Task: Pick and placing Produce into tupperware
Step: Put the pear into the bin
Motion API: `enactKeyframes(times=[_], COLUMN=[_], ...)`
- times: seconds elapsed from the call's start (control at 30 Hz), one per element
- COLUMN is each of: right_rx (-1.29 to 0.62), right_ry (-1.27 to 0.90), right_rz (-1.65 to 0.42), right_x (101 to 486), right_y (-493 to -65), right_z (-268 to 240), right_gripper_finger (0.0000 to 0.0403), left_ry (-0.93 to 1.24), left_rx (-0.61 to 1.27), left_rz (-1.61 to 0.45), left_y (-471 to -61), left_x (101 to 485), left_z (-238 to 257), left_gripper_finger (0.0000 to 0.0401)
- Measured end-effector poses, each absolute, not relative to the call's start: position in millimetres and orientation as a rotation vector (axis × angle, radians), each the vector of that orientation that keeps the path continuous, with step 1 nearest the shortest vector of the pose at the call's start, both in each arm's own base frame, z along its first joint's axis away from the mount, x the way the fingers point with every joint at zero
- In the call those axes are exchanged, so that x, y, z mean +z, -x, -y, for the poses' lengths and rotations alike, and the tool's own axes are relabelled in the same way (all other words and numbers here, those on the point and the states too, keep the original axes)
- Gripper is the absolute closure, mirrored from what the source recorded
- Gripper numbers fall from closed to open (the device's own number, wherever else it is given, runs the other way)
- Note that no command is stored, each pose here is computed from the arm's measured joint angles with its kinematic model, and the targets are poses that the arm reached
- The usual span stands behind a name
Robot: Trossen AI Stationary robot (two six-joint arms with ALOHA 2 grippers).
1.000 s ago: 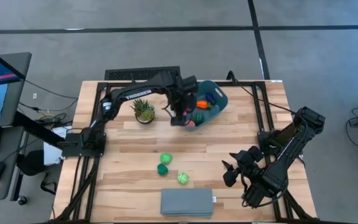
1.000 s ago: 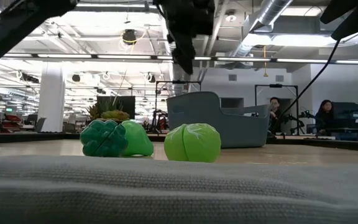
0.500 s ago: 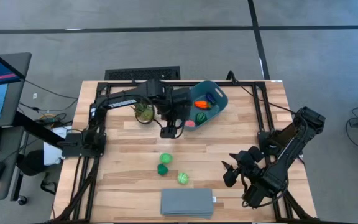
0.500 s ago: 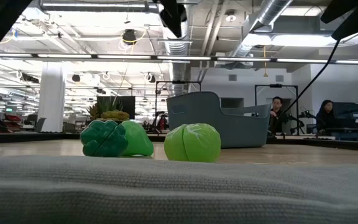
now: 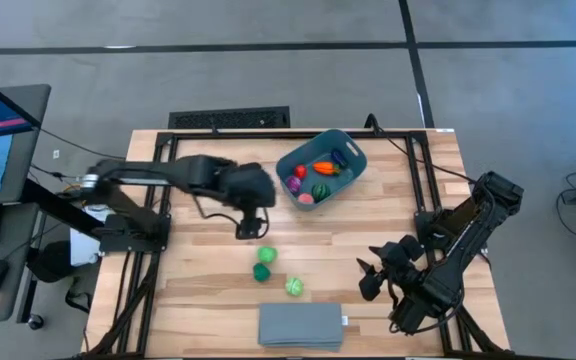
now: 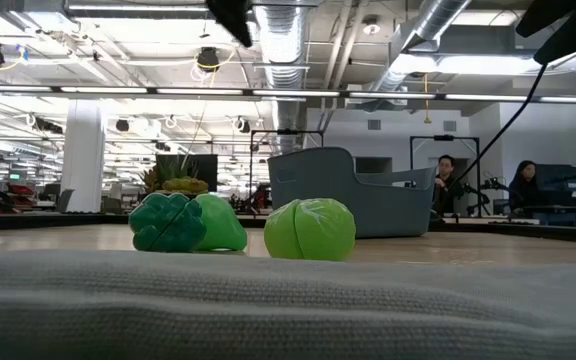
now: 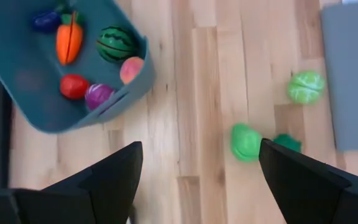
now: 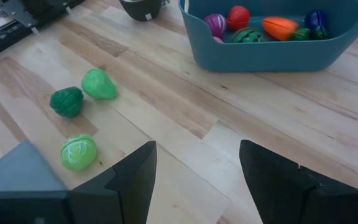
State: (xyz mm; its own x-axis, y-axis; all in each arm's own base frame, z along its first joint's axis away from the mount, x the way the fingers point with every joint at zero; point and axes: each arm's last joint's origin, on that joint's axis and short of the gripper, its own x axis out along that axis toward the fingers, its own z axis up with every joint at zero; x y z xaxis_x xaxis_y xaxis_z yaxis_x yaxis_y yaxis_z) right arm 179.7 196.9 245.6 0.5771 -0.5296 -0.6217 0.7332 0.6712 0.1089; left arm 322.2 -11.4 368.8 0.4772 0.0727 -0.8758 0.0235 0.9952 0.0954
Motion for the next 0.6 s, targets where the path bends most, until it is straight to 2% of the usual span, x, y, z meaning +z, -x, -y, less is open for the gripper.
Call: enactKeyframes(times=[0.3,0.47,0.6], right_rx=[-0.788,-0.793,-0.795], right_ry=[-0.374,-0.378,-0.392], right_rz=[-0.586,-0.587,-0.582], right_x=[246,246,245], right_y=[-185,-190,-192], right_z=[-191,-189,-188], right_gripper_finger=[0.0148,0.0148,0.0148], left_ry=[0.106,0.255,0.335], left_rx=[0.124,0.192,0.201], left_rz=[-0.830,-0.833,-0.874], left_y=[-264,-250,-245], left_x=[295,252,236], left_z=[7,7,8], left_gripper_finger=[0.0090,0.0090,0.0090])
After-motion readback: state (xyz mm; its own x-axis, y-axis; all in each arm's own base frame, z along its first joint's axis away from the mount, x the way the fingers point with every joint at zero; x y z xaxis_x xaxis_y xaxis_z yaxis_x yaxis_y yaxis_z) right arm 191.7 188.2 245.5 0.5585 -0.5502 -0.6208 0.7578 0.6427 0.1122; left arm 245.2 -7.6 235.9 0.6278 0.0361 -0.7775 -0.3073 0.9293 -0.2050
